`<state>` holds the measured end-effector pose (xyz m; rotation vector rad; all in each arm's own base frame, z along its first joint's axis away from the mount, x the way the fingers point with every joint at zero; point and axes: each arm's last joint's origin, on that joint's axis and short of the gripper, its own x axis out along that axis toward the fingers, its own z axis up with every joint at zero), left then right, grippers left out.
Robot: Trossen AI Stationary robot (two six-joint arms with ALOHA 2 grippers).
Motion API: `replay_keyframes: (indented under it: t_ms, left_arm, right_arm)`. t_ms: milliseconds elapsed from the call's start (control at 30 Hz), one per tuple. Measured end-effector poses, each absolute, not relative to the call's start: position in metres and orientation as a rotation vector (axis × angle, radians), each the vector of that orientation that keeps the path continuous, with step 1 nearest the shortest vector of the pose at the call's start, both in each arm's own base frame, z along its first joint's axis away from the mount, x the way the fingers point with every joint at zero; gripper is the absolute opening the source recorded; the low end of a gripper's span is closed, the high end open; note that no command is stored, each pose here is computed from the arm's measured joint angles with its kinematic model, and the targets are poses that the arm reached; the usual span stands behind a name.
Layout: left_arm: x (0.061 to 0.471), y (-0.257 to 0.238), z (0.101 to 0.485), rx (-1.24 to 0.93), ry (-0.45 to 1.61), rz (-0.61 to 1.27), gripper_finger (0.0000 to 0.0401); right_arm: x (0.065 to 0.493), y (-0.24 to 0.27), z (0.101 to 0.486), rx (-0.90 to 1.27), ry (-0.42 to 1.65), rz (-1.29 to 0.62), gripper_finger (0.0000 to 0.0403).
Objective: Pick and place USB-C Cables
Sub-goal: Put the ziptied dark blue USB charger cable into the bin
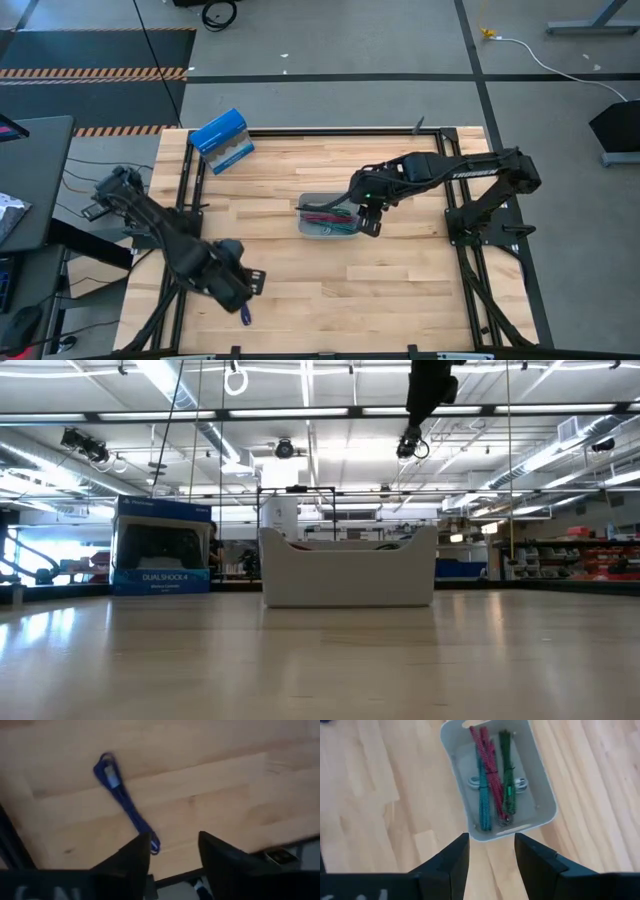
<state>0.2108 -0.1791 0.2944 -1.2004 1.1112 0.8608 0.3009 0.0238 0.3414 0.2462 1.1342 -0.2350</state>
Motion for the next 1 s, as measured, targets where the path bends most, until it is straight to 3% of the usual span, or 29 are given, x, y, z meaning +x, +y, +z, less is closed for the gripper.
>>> replay_keyframes:
  t_ms: [267,500,733,1000]
  left_arm:
    - [0.232,-0.210,0.239,-1.206,1.307,1.074,0.0244]
    - [0.255,-0.220,0.200,-1.200,1.304,1.145,0.0248]
    - [0.251,-0.211,0.178,-1.106,1.324,1.290,0.0243]
    - [0.241,-0.211,0.141,-1.208,1.370,1.214,0.0243]
  right_arm:
    - [0.300,0.022,0.341,0.171,1.160,-0.175,0.0163]
    - [0.294,0.022,0.339,0.080,1.226,-0.122,0.0162]
    - [0.278,0.020,0.345,0.060,1.279,-0.116,0.0162]
    - [0.255,0.012,0.365,0.134,1.225,-0.181,0.0162]
